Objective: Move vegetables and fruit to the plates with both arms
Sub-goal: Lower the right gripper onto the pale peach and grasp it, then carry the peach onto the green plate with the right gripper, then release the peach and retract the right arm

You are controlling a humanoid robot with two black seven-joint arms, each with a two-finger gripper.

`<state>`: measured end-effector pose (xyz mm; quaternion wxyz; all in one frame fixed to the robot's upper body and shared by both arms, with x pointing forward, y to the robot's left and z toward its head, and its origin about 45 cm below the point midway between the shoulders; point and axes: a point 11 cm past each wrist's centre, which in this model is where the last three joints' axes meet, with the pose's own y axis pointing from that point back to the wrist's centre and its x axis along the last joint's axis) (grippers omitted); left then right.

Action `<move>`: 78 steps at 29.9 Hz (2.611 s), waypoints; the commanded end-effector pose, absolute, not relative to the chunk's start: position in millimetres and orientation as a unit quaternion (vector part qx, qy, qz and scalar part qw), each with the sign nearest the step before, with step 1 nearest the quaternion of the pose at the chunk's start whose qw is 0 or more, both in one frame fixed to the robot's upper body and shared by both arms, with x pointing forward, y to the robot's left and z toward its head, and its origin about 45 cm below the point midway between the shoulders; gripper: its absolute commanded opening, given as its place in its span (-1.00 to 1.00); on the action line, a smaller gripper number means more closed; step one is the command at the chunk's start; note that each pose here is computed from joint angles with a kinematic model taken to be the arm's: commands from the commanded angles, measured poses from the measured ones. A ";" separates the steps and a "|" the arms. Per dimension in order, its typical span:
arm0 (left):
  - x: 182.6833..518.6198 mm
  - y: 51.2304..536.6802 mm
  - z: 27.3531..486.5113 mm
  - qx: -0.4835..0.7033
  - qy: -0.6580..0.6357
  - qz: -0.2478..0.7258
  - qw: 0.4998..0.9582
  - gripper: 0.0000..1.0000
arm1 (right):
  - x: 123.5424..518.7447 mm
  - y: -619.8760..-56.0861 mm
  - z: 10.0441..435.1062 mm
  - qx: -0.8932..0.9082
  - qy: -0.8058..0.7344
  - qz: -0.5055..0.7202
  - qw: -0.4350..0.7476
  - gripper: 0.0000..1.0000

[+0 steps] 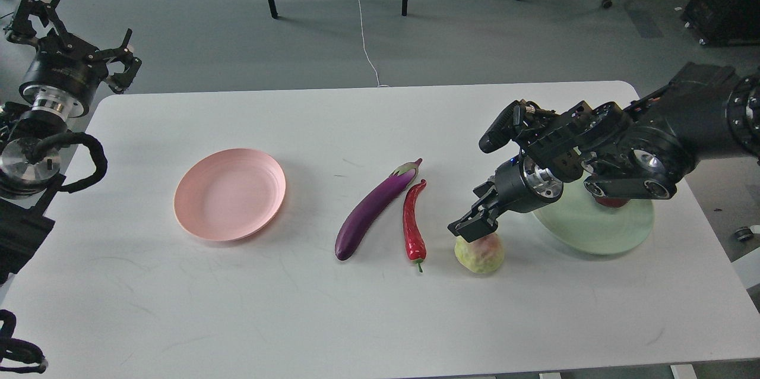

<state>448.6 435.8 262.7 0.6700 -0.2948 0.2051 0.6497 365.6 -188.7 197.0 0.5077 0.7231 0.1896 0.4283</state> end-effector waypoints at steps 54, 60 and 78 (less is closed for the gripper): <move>443.7 448.5 266.5 -0.310 0.184 0.648 0.671 0.96 | 370.9 -371.8 200.4 0.703 0.025 0.375 0.604 0.94; 446.1 447.8 270.8 -0.304 0.179 0.649 0.674 0.96 | 410.8 -366.5 242.3 0.701 -0.074 0.415 0.575 0.95; 440.5 349.6 326.0 0.083 -0.113 0.462 0.876 0.96 | 474.0 -359.6 329.7 0.774 -0.554 0.252 0.176 0.96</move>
